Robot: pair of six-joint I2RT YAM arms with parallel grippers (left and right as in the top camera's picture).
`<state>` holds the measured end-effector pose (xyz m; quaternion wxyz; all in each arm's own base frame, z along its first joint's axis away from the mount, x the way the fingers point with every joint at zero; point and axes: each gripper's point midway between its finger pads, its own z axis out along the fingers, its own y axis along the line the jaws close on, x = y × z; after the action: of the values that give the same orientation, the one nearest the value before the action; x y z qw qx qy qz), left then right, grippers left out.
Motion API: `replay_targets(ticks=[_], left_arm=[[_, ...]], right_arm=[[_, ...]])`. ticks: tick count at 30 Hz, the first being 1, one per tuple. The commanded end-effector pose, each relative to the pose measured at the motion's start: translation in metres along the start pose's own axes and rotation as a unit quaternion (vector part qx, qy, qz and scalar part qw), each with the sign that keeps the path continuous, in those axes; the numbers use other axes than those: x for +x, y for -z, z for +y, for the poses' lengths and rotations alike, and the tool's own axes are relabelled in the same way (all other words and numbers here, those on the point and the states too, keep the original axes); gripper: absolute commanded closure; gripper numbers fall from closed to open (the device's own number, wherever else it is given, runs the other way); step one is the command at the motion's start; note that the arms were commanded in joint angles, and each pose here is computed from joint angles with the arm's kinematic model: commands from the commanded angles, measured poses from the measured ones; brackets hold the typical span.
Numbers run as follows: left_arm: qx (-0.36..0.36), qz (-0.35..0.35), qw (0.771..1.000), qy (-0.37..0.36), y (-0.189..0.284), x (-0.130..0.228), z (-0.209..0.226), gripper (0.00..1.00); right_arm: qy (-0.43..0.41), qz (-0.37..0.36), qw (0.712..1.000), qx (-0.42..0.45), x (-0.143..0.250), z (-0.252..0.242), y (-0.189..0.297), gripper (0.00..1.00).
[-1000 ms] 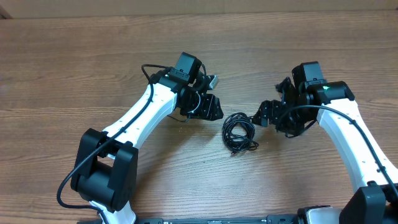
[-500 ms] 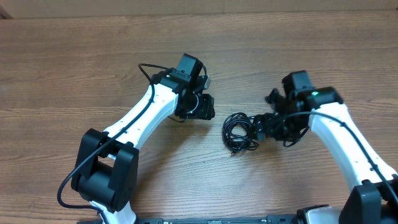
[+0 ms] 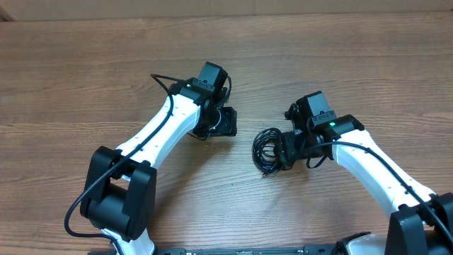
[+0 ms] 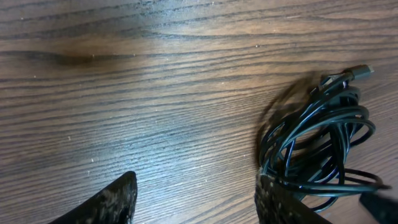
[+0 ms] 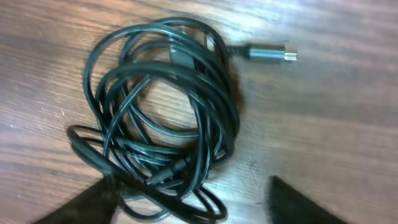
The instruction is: Untangle cables
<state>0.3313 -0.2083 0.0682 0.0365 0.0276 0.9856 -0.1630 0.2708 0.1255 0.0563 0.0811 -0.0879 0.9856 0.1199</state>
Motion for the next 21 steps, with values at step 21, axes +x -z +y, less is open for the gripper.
replay_targets(ticks=[21], left_arm=[[0.041,0.015,0.999,0.007,0.007,0.008,-0.016,0.24]], right_arm=[[0.019,-0.023,0.998,-0.052,-0.001,0.015,-0.014,0.33]])
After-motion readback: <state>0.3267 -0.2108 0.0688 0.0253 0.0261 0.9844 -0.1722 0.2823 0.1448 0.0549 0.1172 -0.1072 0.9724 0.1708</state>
